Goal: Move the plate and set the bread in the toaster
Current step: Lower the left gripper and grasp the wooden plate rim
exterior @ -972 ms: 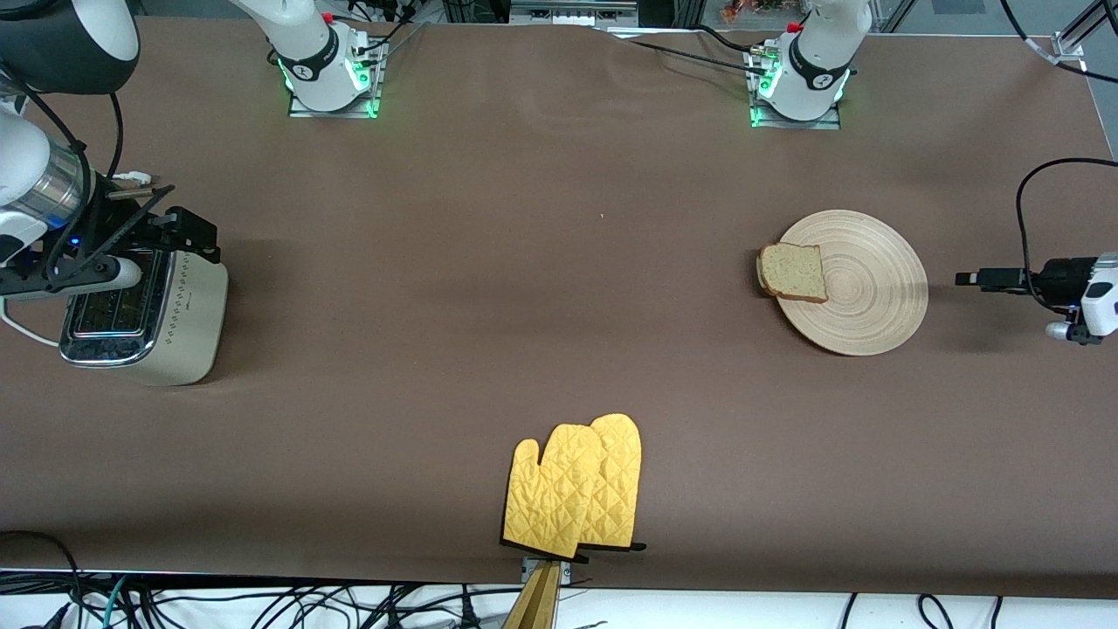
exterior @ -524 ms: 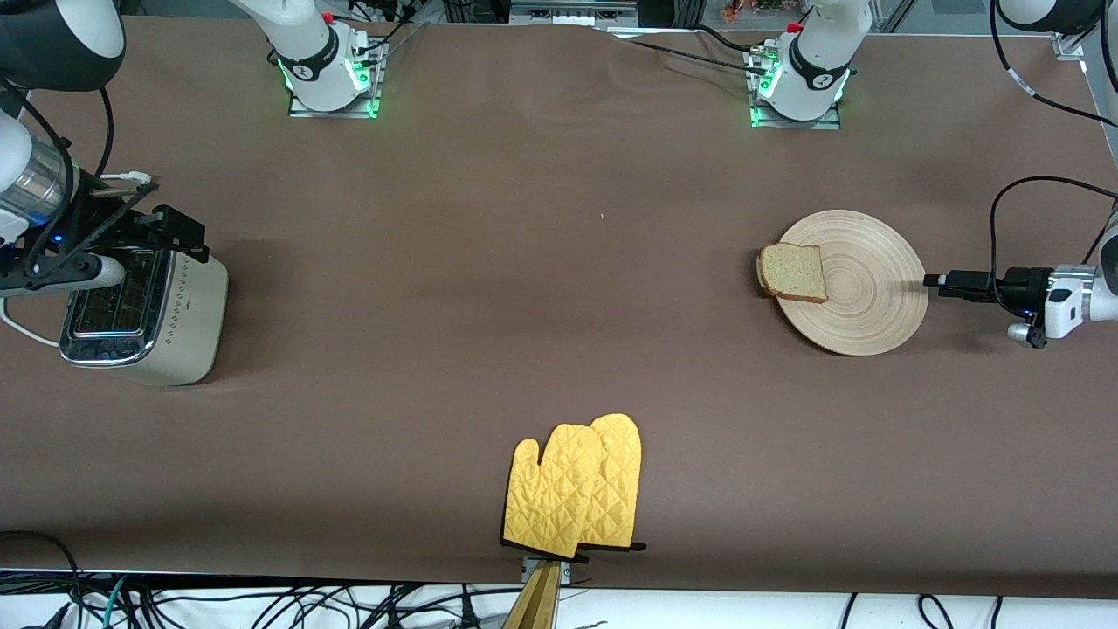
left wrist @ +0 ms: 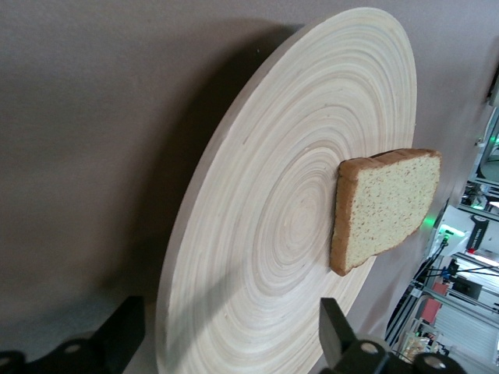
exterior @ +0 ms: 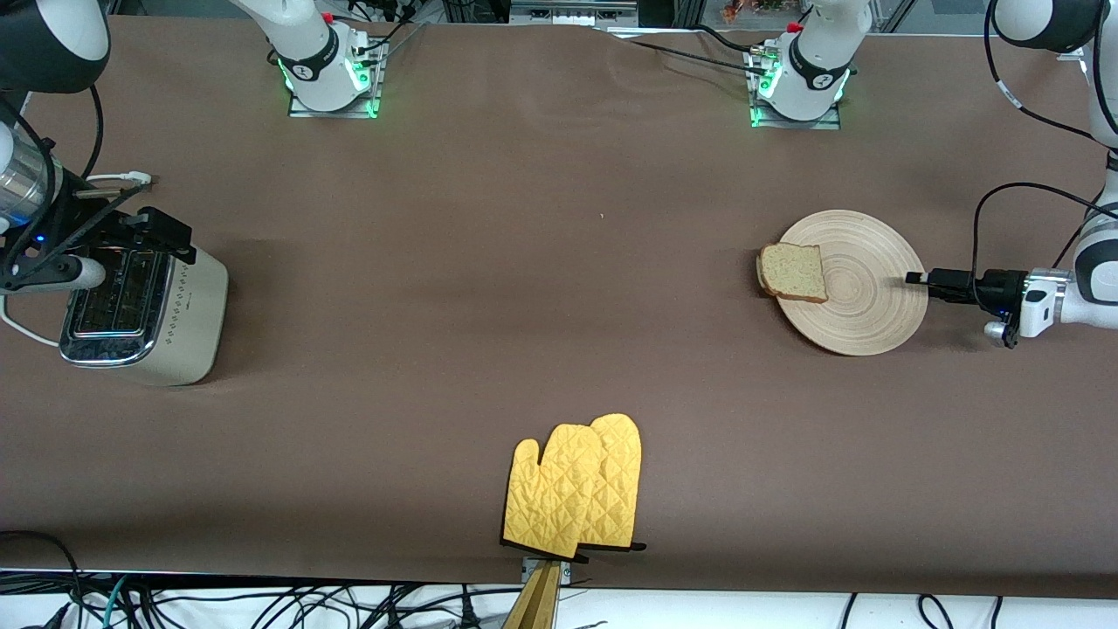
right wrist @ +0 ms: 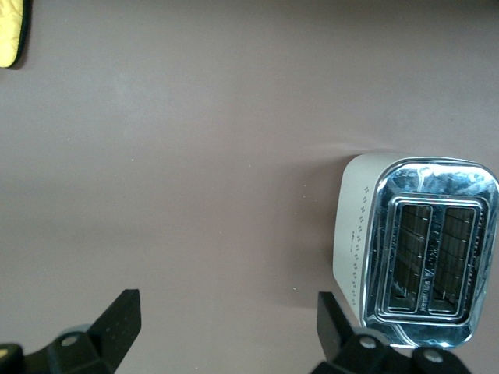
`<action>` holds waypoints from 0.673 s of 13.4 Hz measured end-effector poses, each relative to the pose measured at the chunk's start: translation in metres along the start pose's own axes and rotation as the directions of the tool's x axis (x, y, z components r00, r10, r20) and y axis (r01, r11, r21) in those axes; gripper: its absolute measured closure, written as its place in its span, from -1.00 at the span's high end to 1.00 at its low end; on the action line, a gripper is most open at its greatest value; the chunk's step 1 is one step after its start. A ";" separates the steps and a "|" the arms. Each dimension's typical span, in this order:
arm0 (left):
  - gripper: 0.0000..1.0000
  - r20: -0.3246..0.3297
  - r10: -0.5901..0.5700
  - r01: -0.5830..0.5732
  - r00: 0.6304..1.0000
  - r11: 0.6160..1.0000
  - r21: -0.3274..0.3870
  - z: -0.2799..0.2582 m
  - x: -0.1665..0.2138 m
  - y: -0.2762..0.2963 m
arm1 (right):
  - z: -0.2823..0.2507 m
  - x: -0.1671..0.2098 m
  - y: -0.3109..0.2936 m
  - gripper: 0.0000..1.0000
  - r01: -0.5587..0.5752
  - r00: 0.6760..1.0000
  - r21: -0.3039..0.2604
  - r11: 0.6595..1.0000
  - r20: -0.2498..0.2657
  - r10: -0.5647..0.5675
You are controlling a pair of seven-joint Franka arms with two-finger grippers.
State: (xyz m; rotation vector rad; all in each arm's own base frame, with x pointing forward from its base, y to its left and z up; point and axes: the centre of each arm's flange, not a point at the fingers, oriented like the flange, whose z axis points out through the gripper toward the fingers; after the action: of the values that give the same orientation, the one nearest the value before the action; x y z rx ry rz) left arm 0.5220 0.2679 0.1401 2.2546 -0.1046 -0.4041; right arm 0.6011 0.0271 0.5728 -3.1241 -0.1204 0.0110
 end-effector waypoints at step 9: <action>-0.24 -0.014 -0.034 0.033 0.999 0.997 -0.068 0.033 -0.002 -0.012 | -0.001 -0.001 0.021 1.00 -0.034 0.999 -0.011 0.999 -0.003 0.034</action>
State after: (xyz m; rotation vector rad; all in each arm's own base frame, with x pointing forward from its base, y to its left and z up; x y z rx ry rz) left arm 0.5087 0.2523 0.1116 2.1946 -0.0451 -0.4023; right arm 0.6016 0.0058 0.5739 -3.1364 -0.0670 0.0071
